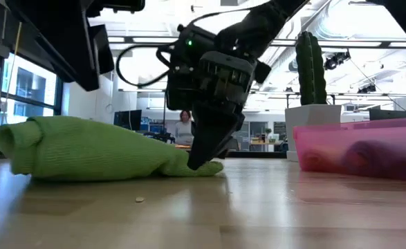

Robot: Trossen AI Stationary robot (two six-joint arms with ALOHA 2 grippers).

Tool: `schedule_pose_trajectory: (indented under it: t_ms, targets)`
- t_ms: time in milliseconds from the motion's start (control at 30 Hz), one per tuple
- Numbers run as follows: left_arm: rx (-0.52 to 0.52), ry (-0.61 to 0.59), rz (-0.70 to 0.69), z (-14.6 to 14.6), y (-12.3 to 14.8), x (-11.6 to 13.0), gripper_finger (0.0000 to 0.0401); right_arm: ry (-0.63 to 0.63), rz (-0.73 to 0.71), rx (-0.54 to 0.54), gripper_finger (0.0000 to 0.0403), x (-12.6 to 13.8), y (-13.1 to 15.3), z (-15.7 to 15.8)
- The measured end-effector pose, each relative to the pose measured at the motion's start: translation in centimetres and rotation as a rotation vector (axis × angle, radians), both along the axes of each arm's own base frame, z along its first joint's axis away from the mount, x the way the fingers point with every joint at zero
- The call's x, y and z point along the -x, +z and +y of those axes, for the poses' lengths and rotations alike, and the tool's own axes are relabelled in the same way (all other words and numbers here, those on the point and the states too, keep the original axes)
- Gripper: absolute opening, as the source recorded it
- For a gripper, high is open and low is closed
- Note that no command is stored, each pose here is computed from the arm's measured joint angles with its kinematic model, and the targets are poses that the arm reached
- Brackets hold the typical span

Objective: Roll microfiber towels into tight, uniform cylinder then place into a basket
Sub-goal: Roll the green microfiber towel

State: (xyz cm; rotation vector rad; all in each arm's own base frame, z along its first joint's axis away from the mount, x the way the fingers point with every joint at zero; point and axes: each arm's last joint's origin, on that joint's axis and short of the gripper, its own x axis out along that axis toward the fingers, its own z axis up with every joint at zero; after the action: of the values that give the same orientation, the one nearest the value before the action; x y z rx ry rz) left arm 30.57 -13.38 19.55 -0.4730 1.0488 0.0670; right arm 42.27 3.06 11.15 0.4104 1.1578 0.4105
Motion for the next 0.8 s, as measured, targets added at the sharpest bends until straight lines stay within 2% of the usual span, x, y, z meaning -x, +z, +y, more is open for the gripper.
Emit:
schedule_pose_trajectory:
  t_ms: [133, 300, 567, 800]
  targets:
    - [-0.077, 0.014, -0.033, -0.4, -0.2, 0.0, 0.0083, -0.035, 0.041, -0.085, 0.0001, 0.1, -0.1, -0.9]
    - [-0.121, -0.036, -0.046, -1.4, -1.4, -0.3, 0.0093, -0.067, 0.053, -0.099, 0.0001, 0.0, -0.1, -1.4]
    - [-0.205, -0.084, 0.068, -1.5, -3.8, 0.0, 0.0151, -0.062, 0.039, -0.094, 0.0001, -0.1, 0.0, -1.4]
    - [-0.285, -0.074, 0.155, -1.0, -4.2, 0.8, 0.0185, -0.058, 0.03, -0.086, 0.0, -0.1, 0.1, -1.4]
